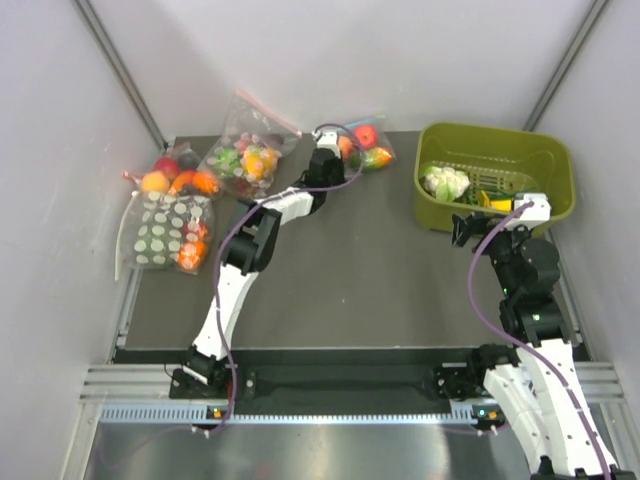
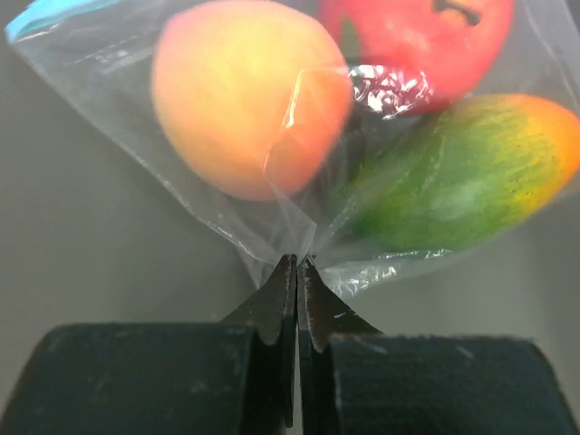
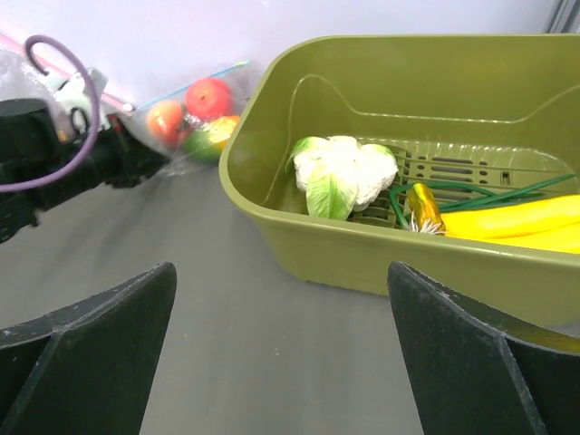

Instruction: Open the zip-top bag and remove the fake food

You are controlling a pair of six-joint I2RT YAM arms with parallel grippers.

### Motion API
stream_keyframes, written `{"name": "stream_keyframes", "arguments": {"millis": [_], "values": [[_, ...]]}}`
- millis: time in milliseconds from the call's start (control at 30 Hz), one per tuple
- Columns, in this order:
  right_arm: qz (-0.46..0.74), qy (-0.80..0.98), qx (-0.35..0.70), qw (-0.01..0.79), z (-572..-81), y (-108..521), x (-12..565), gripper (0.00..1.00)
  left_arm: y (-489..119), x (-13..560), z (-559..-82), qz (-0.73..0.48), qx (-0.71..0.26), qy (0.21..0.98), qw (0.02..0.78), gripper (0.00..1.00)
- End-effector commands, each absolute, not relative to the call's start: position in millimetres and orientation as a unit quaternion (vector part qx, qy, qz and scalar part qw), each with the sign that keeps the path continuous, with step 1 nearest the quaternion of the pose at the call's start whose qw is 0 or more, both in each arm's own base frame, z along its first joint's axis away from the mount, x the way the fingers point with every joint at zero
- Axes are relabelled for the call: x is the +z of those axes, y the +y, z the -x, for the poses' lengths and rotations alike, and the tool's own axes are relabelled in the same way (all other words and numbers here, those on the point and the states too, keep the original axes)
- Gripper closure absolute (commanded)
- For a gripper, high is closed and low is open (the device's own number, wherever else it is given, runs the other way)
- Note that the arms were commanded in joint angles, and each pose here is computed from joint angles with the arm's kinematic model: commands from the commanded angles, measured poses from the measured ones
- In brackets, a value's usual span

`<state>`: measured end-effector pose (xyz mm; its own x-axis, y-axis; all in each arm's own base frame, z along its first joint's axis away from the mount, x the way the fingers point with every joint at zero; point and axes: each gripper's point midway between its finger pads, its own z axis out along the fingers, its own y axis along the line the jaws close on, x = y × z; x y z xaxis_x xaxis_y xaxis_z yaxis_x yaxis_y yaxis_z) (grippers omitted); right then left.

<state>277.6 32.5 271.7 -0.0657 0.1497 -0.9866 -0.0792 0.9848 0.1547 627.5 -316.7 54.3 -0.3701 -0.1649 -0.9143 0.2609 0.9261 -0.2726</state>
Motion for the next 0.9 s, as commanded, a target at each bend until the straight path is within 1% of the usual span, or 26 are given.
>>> {"name": "stream_keyframes", "arguments": {"millis": [0,33,67,100,133,167,300,333,367,400,433,500,533,567,733,767,800,833,867], "values": [[-0.019,0.722,0.08,0.687,-279.6,32.0,275.5,0.0,-317.6,136.3,-606.0,-0.018,-0.226,0.758,0.611,1.0],[-0.017,0.724,0.082,0.685,-281.0,33.7,277.1,0.0,-317.4,166.1,-598.2,-0.008,-0.242,0.737,0.631,1.0],[-0.004,0.724,0.094,0.684,-280.9,39.5,277.8,0.0,-311.6,140.7,-581.9,-0.005,-0.235,0.754,0.614,1.0],[0.0,0.725,0.099,0.682,-282.2,42.4,278.3,0.0,-315.0,142.6,-570.9,-0.003,-0.242,0.752,0.614,1.0],[0.004,0.724,0.103,0.682,-282.3,44.5,279.4,0.0,-314.6,159.2,-561.5,0.002,-0.25,0.743,0.621,1.0],[0.012,0.721,0.111,0.684,-282.2,48.8,283.1,0.0,-312.9,145.1,-548.0,0.004,-0.249,0.753,0.609,1.0],[0.034,0.715,0.146,0.683,-279.0,64.4,293.5,0.0,-327.4,160.1,-502.3,-0.013,-0.247,0.756,0.606,1.0],[0.046,0.712,0.159,0.682,-276.6,70.3,297.2,0.0,-327.4,179.9,-492.7,-0.02,-0.244,0.747,0.618,1.0],[0.049,0.714,0.168,0.678,-274.3,73.9,296.6,0.01,-333.7,174.7,-476.5,-0.033,-0.238,0.755,0.611,1.0],[0.055,0.715,0.176,0.675,-272.3,77.8,297.0,0.01,-331.1,178.8,-470.2,-0.032,-0.229,0.755,0.613,1.0],[0.064,0.715,0.189,0.67,-269.2,83.6,296.0,0.01,-329.5,195.1,-461.0,-0.031,-0.233,0.749,0.62,1.0],[0.071,0.722,0.206,0.657,-263.5,91.1,289.0,0.03,-324.1,183.0,-441.4,-0.032,-0.231,0.764,0.602,1.0],[0.077,0.725,0.217,0.65,-260.3,95.9,285.9,0.04,-321.3,196.9,-432.2,-0.019,-0.249,0.758,0.603,1.0],[0.08,0.731,0.224,0.64,-256.6,99.3,281.0,0.05,-319.1,179.1,-416.7,-0.027,-0.251,0.77,0.586,1.0],[0.114,0.737,0.242,0.62,-240.8,121.4,272.8,0.06,-315.7,162.8,-355.5,-0.091,-0.261,0.782,0.559,1.0],[0.12,0.739,0.247,0.615,-239.3,126.3,271.3,0.06,-312.8,159.6,-348.8,-0.094,-0.262,0.787,0.551,1.0],[0.135,0.74,0.257,0.606,-236.8,136.5,270.3,0.06,-308.4,168.5,-340.9,-0.094,-0.271,0.784,0.551,1.0],[0.142,0.742,0.264,0.6,-235.5,142.3,268.7,0.06,-301.0,154.3,-330.0,-0.094,-0.268,0.797,0.532,1.0],[0.15,0.741,0.271,0.595,-234.5,148.6,268.1,0.06,-297.0,151.7,-322.8,-0.094,-0.27,0.802,0.525,1.0]]}}
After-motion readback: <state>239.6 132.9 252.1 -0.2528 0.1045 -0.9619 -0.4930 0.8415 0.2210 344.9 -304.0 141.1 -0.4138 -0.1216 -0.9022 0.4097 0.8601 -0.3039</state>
